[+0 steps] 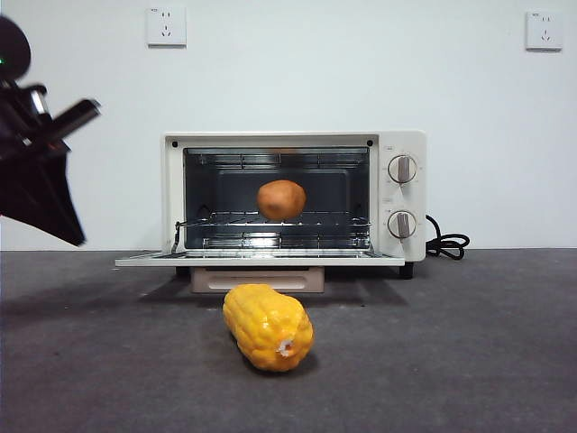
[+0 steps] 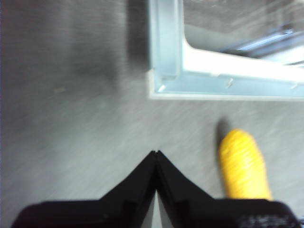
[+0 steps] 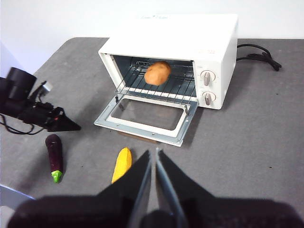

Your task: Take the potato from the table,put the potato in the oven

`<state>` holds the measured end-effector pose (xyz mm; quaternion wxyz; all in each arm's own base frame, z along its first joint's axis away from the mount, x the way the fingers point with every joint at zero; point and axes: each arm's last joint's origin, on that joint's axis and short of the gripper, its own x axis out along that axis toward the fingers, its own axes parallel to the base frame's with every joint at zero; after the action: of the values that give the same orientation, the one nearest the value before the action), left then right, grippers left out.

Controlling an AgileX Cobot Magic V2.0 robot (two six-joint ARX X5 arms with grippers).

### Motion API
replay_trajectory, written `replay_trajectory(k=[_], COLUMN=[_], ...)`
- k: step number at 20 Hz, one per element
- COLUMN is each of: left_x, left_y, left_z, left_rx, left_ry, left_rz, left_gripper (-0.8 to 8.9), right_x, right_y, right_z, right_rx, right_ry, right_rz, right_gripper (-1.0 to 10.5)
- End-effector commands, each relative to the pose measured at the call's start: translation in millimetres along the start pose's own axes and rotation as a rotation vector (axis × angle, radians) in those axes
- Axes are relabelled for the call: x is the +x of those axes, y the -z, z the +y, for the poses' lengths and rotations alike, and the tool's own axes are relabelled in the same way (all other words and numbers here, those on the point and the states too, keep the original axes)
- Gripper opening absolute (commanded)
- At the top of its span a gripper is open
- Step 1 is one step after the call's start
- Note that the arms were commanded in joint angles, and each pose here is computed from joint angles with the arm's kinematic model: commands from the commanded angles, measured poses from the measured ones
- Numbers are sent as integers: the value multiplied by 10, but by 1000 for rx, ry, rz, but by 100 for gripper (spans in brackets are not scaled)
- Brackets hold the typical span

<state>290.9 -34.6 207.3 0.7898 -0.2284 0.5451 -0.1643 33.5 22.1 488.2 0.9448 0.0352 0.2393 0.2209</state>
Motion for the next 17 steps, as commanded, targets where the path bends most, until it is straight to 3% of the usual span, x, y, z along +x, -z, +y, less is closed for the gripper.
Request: replay_trajectory(k=[1, 9, 17], left_x=[126, 352, 367], left_y=[-38, -69, -142], left_z=[60, 183, 176], left_rx=[-85, -156, -182], left_ry=[26, 4, -12], left_rz=[8, 40, -37], left_gripper=[-6, -6, -6], right_x=[-3, -6, -6], right_y=[23, 24, 24], right_z=[-6, -7, -7], right_rx=[-1, 0, 14], right_ry=[4, 3, 4], right_rz=[22, 21, 21], right_gripper=[24, 24, 24])
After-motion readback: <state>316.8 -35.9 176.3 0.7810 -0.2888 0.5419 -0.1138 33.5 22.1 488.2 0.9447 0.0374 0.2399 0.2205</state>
